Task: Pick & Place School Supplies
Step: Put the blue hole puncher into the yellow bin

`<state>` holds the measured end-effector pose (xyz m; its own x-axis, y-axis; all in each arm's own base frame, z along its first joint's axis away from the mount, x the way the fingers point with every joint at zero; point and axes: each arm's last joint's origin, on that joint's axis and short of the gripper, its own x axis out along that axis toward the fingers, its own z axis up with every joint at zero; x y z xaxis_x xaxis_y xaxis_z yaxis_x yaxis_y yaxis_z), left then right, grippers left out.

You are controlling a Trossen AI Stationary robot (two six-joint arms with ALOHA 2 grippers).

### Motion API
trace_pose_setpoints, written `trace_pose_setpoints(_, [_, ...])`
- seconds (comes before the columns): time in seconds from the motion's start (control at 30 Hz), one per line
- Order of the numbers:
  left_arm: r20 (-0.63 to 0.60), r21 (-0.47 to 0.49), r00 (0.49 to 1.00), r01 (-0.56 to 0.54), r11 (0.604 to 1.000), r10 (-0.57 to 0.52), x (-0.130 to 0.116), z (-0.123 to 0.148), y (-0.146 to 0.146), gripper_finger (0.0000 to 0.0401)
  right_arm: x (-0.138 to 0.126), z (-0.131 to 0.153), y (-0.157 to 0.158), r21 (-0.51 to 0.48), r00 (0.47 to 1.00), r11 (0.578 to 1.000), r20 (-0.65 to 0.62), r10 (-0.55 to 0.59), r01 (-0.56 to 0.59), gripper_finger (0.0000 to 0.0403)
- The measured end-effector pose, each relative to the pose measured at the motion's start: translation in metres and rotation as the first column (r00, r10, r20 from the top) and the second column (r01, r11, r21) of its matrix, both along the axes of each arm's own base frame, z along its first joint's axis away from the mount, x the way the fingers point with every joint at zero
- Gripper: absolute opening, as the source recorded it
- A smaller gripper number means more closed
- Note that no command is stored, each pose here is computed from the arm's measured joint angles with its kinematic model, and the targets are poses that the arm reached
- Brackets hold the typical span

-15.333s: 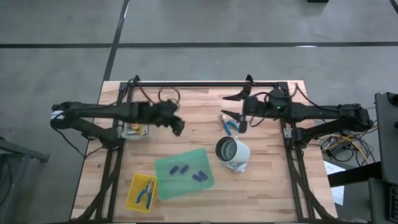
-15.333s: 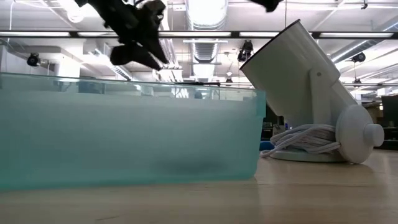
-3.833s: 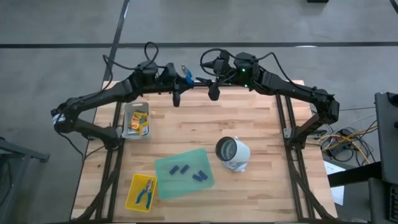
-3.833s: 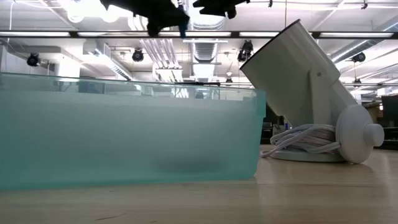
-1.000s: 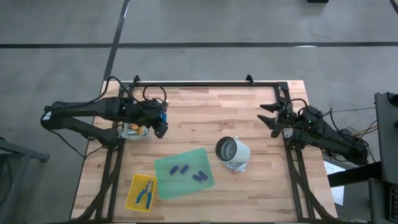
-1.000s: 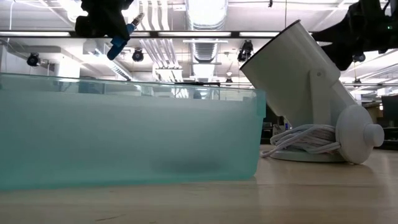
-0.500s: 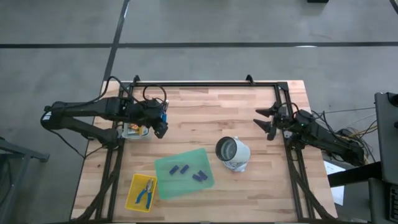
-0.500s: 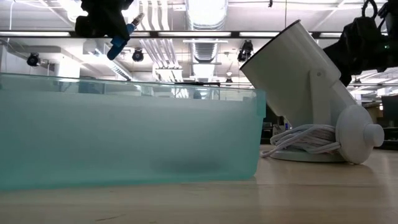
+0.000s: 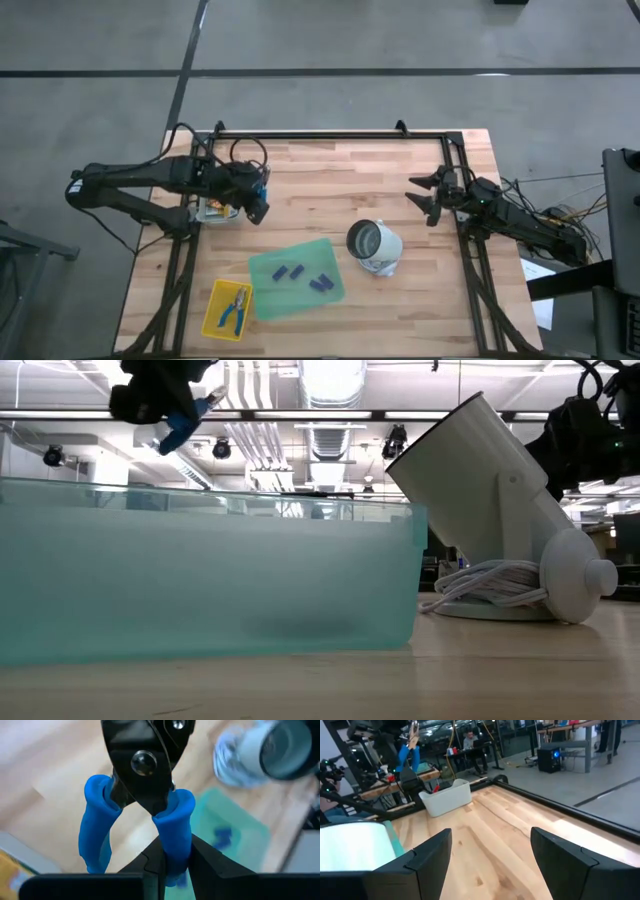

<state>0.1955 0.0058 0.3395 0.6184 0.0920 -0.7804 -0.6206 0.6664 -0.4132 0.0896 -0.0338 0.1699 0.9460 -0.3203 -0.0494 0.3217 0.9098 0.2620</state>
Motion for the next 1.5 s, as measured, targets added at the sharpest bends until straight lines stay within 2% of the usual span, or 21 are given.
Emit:
trace_pose_setpoints(0.13, [-0.053,-0.108,0.996,0.059,0.992,-0.065,-0.004,-0.003,-0.006,0.0062,0.000,0.000,0.000,-0.022,1.000,1.000,-0.008,0.001,-0.001,0.0271])
trace_pose_setpoints(0.2, [-0.079,-0.123,0.991,0.098,0.988,-0.108,-0.007,-0.005,-0.011,0.0062,0.000,0.000,0.000,-0.040,1.000,0.999,-0.014,0.002,-0.003,0.0272])
trace_pose_setpoints(0.47, [-0.201,-0.115,0.949,0.225,0.968,-0.244,-0.020,-0.011,-0.037,0.0062,0.000,0.000,0.000,-0.054,1.000,0.999,-0.019,0.003,-0.004,0.0263])
trace_pose_setpoints(0.7, [-0.263,-0.073,0.922,0.273,0.959,-0.283,-0.032,-0.025,-0.072,0.0062,0.000,0.000,0.000,-0.054,1.000,0.999,-0.019,0.003,-0.004,0.0258])
trace_pose_setpoints(0.83, [-0.298,-0.142,0.923,0.209,0.968,-0.243,-0.042,-0.049,-0.096,0.0062,0.000,0.000,0.000,-0.054,1.000,0.999,-0.019,0.003,-0.004,0.0258])
trace_pose_setpoints(1.03, [-0.368,-0.257,0.921,0.029,0.966,-0.126,-0.066,-0.080,-0.127,0.0062,0.000,0.000,0.000,-0.054,1.000,0.999,-0.019,0.003,-0.004,0.0264])
trace_pose_setpoints(1.13, [-0.344,-0.296,0.936,-0.031,0.955,-0.076,-0.077,-0.081,-0.141,0.0062,0.000,0.000,0.000,-0.053,1.000,0.999,-0.018,0.004,-0.005,0.0268])
trace_pose_setpoints(1.33, [-0.201,-0.366,0.976,-0.158,0.917,0.088,-0.089,-0.079,-0.163,0.0062,0.000,0.000,0.000,-0.052,1.000,0.999,-0.018,0.004,-0.005,0.0272])
trace_pose_setpoints(1.5, [-0.256,-0.353,0.957,-0.221,0.909,0.133,-0.087,-0.094,-0.180,0.0062,0.000,0.000,0.000,-0.053,1.000,0.999,-0.018,0.004,-0.005,0.0266])
